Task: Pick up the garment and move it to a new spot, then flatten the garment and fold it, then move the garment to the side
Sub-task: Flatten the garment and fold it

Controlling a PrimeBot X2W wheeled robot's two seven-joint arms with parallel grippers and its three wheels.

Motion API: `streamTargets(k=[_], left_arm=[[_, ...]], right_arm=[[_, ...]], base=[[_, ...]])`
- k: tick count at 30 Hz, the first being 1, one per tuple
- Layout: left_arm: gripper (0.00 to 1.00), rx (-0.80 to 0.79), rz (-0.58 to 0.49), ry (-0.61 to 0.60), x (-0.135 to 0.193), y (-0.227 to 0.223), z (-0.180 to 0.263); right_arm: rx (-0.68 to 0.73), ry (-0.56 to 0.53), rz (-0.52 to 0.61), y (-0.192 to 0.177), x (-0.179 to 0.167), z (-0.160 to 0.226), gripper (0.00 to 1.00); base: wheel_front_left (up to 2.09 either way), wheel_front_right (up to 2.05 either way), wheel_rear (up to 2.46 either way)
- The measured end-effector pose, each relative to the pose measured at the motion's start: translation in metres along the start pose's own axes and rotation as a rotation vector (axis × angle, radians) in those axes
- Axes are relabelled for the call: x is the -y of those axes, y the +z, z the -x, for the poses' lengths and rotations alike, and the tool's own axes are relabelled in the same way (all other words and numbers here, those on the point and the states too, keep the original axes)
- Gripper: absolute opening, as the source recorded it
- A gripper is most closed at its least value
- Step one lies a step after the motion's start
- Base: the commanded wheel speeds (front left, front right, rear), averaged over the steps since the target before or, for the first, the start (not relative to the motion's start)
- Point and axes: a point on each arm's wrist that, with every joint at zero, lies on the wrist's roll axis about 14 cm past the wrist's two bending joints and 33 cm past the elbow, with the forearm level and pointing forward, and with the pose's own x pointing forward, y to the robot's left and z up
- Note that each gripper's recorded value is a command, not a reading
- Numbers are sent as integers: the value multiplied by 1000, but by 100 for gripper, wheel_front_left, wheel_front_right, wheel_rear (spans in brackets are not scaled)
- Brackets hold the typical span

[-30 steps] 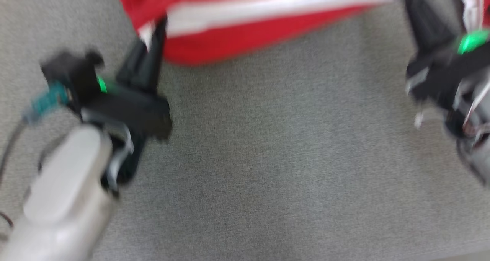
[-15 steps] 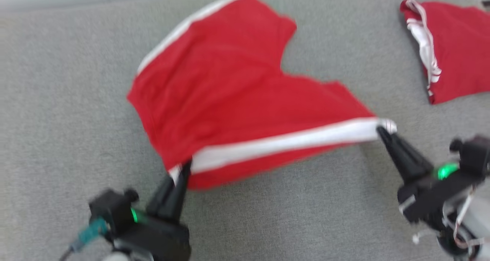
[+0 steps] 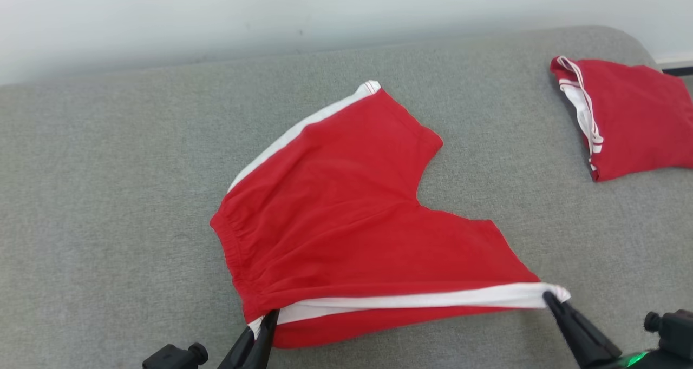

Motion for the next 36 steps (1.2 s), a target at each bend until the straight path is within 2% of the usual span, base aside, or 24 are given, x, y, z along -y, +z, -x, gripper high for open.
streamTargets(k=[7, 18, 29, 36], left_arm=[[0, 44, 8, 3, 4, 9, -2], [0, 144, -18, -21, 7, 39, -29], [0, 218, 0, 81, -39, 69, -75], [0, 182, -14, 131, -68, 63, -95]], right_arm=[[73, 29, 34, 30, -15, -17, 0], [144, 129, 179, 91, -42, -83, 0], [136, 126, 267, 136, -45, -185, 0], [101, 120, 261, 133, -49, -248, 0]], base=[[0, 0, 0], [0, 0, 0], [0, 0, 0], [0, 0, 0]])
